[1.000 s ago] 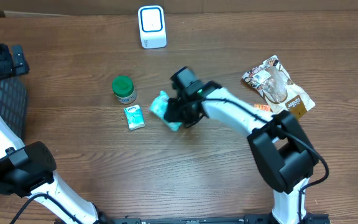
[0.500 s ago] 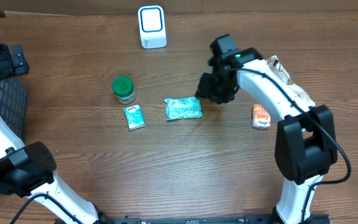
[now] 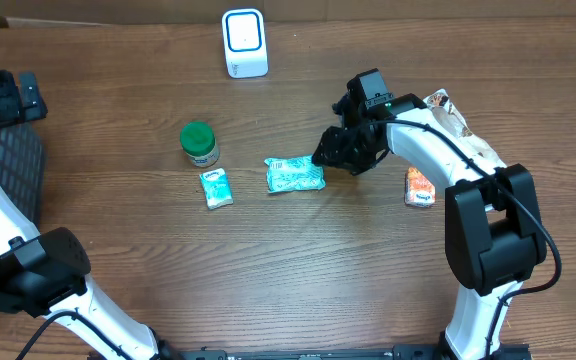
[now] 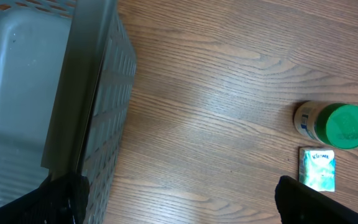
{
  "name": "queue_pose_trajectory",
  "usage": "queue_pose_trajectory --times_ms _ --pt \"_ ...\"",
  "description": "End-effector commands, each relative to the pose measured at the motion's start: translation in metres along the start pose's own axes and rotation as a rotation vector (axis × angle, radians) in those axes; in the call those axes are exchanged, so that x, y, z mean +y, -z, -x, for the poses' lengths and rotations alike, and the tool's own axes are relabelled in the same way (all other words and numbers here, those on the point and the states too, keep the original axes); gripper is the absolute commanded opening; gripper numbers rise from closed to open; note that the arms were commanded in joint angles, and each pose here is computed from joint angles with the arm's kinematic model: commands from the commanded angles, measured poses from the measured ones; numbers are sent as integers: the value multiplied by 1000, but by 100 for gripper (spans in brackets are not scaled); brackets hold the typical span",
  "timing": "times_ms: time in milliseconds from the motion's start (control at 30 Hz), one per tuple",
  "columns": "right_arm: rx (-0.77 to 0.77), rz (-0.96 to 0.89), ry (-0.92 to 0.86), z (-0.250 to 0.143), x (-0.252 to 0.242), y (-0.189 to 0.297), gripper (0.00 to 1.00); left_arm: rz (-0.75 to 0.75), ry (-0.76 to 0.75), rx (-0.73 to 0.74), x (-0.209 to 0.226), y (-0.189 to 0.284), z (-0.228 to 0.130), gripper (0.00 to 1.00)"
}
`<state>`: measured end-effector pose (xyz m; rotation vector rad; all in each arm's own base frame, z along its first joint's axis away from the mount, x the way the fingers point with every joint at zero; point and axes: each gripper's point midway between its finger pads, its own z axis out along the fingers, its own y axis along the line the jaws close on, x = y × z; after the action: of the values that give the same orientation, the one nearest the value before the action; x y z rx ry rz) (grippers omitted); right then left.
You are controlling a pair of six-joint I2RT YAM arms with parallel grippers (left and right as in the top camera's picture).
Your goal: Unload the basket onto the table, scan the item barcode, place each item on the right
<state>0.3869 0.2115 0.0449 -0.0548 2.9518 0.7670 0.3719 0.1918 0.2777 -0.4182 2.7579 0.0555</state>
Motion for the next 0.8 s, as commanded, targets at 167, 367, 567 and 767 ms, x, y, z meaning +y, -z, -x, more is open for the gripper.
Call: queue_pose_trajectory --times_ms 167,367,567,767 --pt "93 74 -3 -14 -4 -38 45 11 -21 -45 1 16 3 99" --pt "127 102 -11 -21 -3 -49 32 11 -20 -45 1 16 3 100" --pt "134 133 -8 -23 3 -50 12 11 -21 -45 1 16 3 100" --pt "166 249 -9 -27 23 -45 4 11 -20 -45 1 16 3 99"
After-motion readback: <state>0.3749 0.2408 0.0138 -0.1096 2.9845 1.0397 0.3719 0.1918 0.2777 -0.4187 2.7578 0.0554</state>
